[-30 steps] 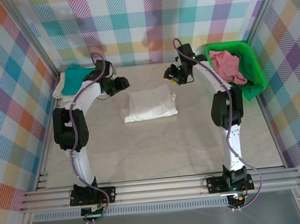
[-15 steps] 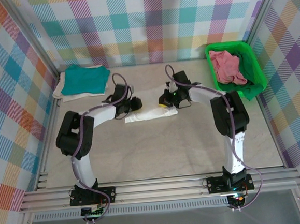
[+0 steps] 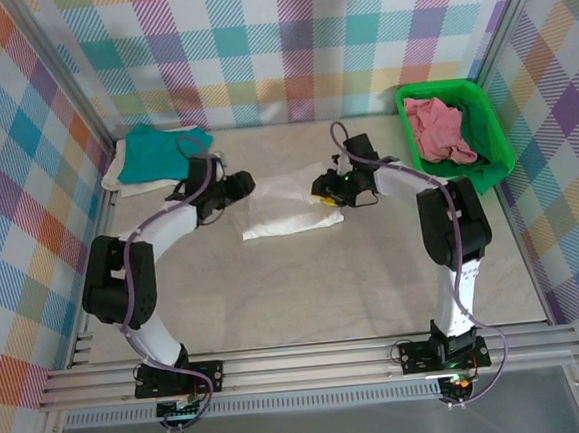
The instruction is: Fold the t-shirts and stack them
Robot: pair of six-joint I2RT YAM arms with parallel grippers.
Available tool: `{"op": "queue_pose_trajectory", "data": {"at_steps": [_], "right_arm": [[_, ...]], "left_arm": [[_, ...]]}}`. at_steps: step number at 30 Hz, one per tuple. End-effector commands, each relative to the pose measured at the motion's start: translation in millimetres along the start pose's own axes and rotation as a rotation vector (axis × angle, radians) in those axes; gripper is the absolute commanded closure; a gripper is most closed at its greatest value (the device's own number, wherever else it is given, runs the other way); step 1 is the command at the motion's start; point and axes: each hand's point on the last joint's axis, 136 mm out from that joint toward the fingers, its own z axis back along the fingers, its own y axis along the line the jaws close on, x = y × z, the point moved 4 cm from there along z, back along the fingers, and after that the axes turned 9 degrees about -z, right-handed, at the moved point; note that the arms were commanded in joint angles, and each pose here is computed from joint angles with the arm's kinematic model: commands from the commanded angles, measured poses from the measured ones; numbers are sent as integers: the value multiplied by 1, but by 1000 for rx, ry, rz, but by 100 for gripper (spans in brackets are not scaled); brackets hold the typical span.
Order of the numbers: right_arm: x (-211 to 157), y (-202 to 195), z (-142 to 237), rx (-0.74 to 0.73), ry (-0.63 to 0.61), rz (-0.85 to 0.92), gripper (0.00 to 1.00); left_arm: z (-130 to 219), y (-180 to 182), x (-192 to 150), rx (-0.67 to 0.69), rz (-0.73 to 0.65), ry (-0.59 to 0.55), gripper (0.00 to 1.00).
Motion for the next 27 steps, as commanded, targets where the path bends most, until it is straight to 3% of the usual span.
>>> {"op": "queue_pose_trajectory", "data": {"at_steps": [1, 2, 7, 15, 21, 27], "right_arm": [[18, -11, 18, -97, -47, -39, 46], [20, -11, 16, -105, -26, -39, 44], [28, -20, 4, -147, -16, -47, 39], [35, -29, -18, -157, 32, -58, 38], [29, -35, -38, -95, 83, -69, 41], [25, -35, -49, -49, 101, -71, 45]], "left_arm": [[-9, 22, -20, 26, 91, 177, 28], [-13, 23, -25, 22, 96, 215, 22], [-28, 23, -43, 8, 109, 301, 16], [-52, 11, -69, 19, 70, 421, 13], [-72, -11, -76, -54, 48, 418, 21], [-93, -33, -75, -148, 51, 383, 42]]}}
